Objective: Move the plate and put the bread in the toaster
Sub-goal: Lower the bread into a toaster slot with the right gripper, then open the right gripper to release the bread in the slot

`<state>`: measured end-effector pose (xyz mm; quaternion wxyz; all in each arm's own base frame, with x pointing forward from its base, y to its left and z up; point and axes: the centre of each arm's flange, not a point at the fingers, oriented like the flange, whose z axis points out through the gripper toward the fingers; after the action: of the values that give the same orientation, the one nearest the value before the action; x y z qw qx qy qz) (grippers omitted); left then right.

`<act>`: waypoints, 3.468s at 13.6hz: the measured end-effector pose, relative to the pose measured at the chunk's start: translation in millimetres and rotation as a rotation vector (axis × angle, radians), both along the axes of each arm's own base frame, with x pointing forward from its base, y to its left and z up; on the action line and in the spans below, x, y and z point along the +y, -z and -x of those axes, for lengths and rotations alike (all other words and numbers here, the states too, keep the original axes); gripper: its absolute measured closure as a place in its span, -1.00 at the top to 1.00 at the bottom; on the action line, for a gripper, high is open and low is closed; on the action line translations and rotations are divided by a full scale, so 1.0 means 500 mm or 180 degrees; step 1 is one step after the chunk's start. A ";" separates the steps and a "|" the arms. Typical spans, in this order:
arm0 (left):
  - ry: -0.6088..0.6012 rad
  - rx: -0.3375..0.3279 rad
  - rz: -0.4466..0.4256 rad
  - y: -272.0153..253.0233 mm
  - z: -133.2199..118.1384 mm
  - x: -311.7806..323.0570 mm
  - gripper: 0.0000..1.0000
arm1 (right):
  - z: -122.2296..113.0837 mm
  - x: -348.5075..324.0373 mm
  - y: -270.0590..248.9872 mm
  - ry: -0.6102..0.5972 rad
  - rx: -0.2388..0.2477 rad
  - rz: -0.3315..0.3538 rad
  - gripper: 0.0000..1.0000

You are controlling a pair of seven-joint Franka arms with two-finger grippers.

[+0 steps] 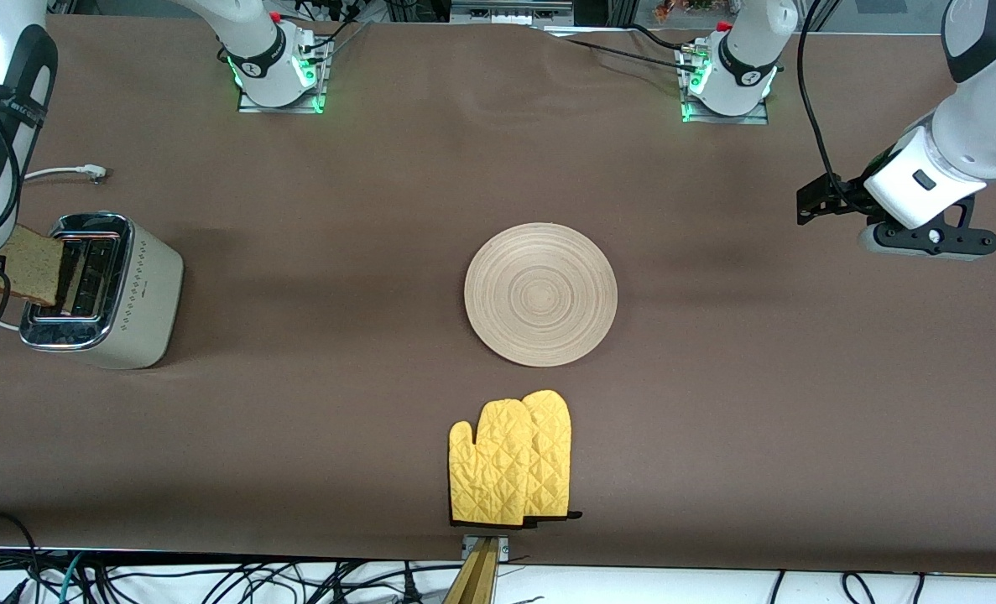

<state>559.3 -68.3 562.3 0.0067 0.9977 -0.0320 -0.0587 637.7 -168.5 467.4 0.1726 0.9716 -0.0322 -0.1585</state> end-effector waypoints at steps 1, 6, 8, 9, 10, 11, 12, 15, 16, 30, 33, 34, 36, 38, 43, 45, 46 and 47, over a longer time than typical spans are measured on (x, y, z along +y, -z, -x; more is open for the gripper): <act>0.0000 0.0001 0.0000 0.000 0.000 0.000 1.00 | -0.001 -0.011 0.006 0.0019 -0.0008 0.0010 -0.85; 0.0000 0.0003 0.0000 0.000 0.000 0.000 1.00 | -0.010 -0.028 0.054 0.0051 -0.0030 -0.0128 -0.85; 0.0000 0.0004 -0.0001 0.000 0.000 0.000 1.00 | -0.013 -0.029 0.066 0.0055 -0.0019 -0.0139 -0.85; 0.0000 0.0008 -0.0001 0.000 0.001 0.000 1.00 | -0.014 -0.028 0.068 0.0057 -0.0025 -0.0151 -0.85; 0.0000 0.0019 -0.0002 0.001 0.001 0.000 1.00 | -0.015 -0.027 0.071 0.0059 -0.0029 -0.0162 -0.85; 0.0001 0.0031 -0.0004 0.001 0.002 0.000 1.00 | -0.016 -0.026 0.074 0.0064 -0.0035 -0.0182 -0.85; 0.0001 0.0036 -0.0004 0.002 0.003 0.000 1.00 | -0.016 -0.024 0.078 0.0076 -0.0047 -0.0219 -0.85; 0.0001 0.0039 -0.0005 0.002 0.003 0.000 1.00 | -0.018 -0.030 0.096 0.0122 -0.0085 -0.0295 -0.85; 0.0001 0.0040 -0.0005 0.002 0.003 0.000 1.00 | -0.019 -0.035 0.104 0.0141 -0.0087 -0.0308 -0.85; 0.0001 0.0041 -0.0005 0.002 0.003 0.000 1.00 | -0.030 -0.059 0.149 0.0162 -0.0142 -0.0384 0.33; 0.0002 0.0041 -0.0005 0.002 0.003 0.000 1.00 | -0.030 -0.051 0.116 0.0127 -0.0186 -0.0429 0.93; 0.0002 0.0042 -0.0005 0.002 0.003 0.000 1.00 | -0.026 -0.049 0.103 0.0123 -0.0190 -0.0462 0.99; 0.0002 0.0042 -0.0005 0.002 0.003 0.000 1.00 | -0.019 -0.034 0.076 0.0105 -0.0188 -0.0541 1.00; 0.0003 0.0041 -0.0005 0.002 0.003 0.000 1.00 | -0.024 0.012 0.046 0.0026 -0.0148 -0.0606 1.00; 0.0004 0.0041 -0.0005 0.002 0.003 -0.001 1.00 | -0.043 0.145 -0.010 -0.0242 -0.0053 -0.0659 1.00; 0.0004 0.0041 -0.0005 0.002 0.003 -0.001 1.00 | -0.041 0.165 -0.032 -0.0307 -0.0097 -0.0723 1.00; 0.0004 0.0042 -0.0005 0.002 0.003 -0.001 1.00 | -0.041 0.180 -0.043 -0.0377 -0.0128 -0.0815 1.00; 0.0004 0.0042 -0.0005 0.002 0.003 -0.001 1.00 | -0.039 0.196 -0.054 -0.0460 -0.0148 -0.0921 1.00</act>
<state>557.7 -68.7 561.3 0.0061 0.9973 -0.0325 -0.0653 657.2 -70.7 494.1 0.0410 0.9895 0.0570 -0.1261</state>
